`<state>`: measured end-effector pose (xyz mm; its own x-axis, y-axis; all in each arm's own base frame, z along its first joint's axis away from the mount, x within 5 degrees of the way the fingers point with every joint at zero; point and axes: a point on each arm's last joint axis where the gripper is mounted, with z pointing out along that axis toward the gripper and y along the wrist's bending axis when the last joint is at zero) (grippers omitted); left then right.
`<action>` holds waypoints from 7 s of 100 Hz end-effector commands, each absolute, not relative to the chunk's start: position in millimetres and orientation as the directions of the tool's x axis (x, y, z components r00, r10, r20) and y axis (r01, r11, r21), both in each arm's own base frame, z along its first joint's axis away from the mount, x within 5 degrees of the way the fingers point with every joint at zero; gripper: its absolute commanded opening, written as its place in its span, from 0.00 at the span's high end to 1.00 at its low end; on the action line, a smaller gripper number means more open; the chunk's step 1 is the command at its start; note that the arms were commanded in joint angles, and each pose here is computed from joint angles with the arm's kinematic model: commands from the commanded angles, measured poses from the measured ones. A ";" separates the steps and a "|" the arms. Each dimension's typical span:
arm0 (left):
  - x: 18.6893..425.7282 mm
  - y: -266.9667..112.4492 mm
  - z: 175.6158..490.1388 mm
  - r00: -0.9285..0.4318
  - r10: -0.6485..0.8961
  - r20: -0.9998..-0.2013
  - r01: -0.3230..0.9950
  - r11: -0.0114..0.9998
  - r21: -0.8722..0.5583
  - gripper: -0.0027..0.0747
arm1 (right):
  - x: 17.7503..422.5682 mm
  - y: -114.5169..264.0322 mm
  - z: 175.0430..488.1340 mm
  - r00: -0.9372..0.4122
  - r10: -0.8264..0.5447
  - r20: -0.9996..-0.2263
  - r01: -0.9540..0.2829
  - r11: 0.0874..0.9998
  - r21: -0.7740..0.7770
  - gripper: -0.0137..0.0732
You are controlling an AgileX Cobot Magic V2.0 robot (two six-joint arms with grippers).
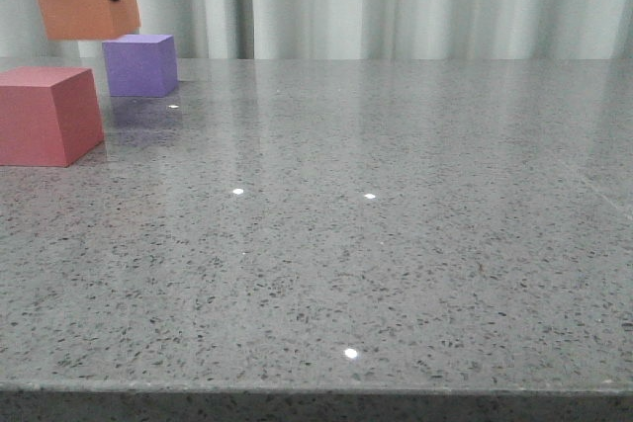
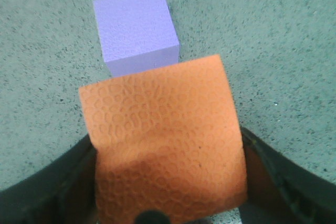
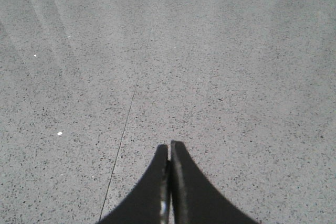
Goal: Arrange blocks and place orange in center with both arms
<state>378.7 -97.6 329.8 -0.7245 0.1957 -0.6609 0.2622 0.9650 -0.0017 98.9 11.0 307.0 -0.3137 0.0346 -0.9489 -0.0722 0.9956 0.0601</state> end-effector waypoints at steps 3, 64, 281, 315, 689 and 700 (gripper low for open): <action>383.5 -98.8 341.8 -0.668 0.173 -0.723 0.261 0.965 -0.010 0.60 | 99.9 12.4 322.5 -0.216 0.034 -0.976 -0.097 0.994 0.056 0.97; 403.0 -102.1 301.2 -0.737 0.187 -0.650 0.256 0.967 -0.012 0.52 | 99.9 12.4 322.5 -0.216 0.034 -0.976 -0.097 0.994 0.056 0.97; 97.9 -25.1 336.5 -0.054 -0.052 -0.997 0.246 0.967 -0.064 0.82 | 99.9 12.4 322.5 -0.216 0.034 -0.976 -0.097 0.994 0.056 0.97; 97.9 -25.2 336.5 -0.056 -0.060 -0.997 0.247 0.966 -0.072 0.99 | 99.9 12.4 322.5 -0.216 0.034 -0.976 -0.097 0.994 0.056 0.97; 54.2 -6.3 204.5 0.129 0.008 -0.992 0.112 0.993 0.022 0.99 | 59.8 4.6 240.5 0.156 0.155 -0.976 -0.102 0.985 0.140 0.97; 54.2 -6.3 204.5 0.129 0.008 -0.992 0.112 0.993 0.022 0.99 | 54.0 4.3 229.3 0.190 0.152 -0.970 -0.107 0.985 0.133 0.97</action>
